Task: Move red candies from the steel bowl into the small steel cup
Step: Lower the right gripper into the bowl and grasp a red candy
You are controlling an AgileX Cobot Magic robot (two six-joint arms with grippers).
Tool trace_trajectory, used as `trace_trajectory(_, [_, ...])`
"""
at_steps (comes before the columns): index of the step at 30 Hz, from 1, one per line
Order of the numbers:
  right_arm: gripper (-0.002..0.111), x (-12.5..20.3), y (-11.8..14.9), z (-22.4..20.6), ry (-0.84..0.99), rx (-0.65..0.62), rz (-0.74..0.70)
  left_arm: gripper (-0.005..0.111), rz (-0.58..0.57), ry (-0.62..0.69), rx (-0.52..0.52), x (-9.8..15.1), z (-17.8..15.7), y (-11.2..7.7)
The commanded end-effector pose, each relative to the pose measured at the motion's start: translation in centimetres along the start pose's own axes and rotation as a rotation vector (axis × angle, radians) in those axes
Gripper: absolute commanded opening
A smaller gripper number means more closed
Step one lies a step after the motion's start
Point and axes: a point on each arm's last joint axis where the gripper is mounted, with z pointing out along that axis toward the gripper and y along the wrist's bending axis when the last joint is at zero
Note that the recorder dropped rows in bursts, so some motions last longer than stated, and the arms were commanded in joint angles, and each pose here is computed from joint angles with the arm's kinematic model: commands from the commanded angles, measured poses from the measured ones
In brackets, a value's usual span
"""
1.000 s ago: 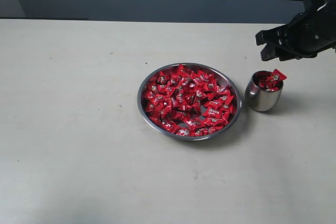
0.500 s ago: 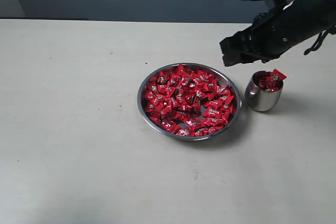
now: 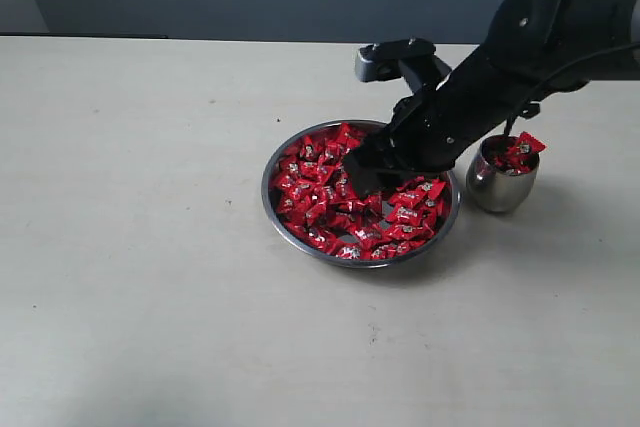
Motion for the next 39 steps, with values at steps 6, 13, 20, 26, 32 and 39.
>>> trace_trajectory(6, [0.053,0.4,-1.0,3.9,0.034,0.026,0.015,0.0,0.0,-0.005,-0.003,0.0,0.0,0.0])
trace_trajectory(13, [0.053,-1.5,-0.6,4.5,0.049,-0.02,0.013,0.0,0.001,-0.003,-0.003,0.0,0.0,0.0])
trace_trajectory(20, [0.053,-3.1,0.7,4.9,0.029,-0.055,-0.012,0.0,0.001,-0.003,-0.003,0.0,0.0,0.0])
trace_trajectory(26, [0.053,-2.9,3.3,5.8,0.055,-0.08,-0.076,0.0,0.001,-0.003,-0.003,0.0,0.0,0.0])
trace_trajectory(32, [0.052,-2.0,3.1,8.4,0.116,-0.053,-0.115,0.0,0.001,-0.003,-0.003,0.0,0.0,0.0])
trace_trajectory(39, [0.0,-2.4,3.1,6.7,0.111,-0.002,-0.144,0.0,0.001,-0.003,-0.003,0.0,0.0,0.0])
